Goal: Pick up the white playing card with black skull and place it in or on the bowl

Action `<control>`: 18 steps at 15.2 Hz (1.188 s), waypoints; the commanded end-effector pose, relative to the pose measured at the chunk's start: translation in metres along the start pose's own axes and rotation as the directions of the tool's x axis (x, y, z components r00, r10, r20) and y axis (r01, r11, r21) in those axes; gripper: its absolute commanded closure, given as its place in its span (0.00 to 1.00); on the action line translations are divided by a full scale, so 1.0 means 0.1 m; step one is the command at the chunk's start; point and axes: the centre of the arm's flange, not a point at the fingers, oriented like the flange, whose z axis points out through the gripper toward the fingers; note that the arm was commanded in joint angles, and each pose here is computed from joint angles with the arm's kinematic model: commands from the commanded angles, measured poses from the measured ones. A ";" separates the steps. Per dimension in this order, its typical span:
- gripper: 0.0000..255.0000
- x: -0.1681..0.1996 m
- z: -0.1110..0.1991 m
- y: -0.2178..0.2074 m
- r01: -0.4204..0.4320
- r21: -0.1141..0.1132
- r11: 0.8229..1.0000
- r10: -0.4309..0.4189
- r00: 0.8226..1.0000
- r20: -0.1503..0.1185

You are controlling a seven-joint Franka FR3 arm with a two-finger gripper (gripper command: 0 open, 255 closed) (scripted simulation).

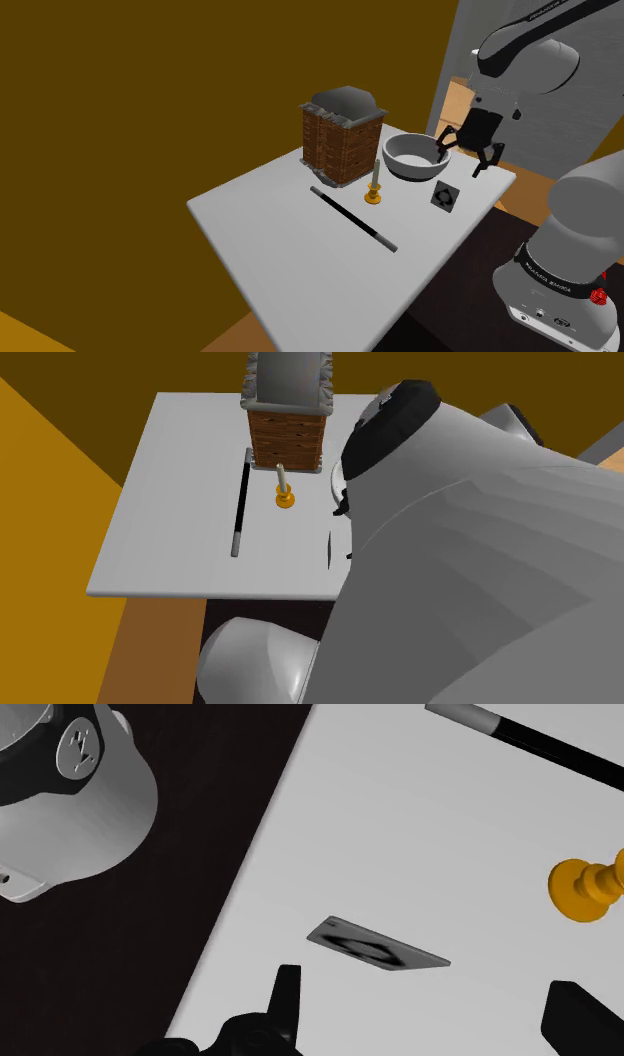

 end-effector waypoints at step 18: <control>1.00 0.02 0.47 0.05 -0.030 0.006 1.000 0.030 1.000 0.009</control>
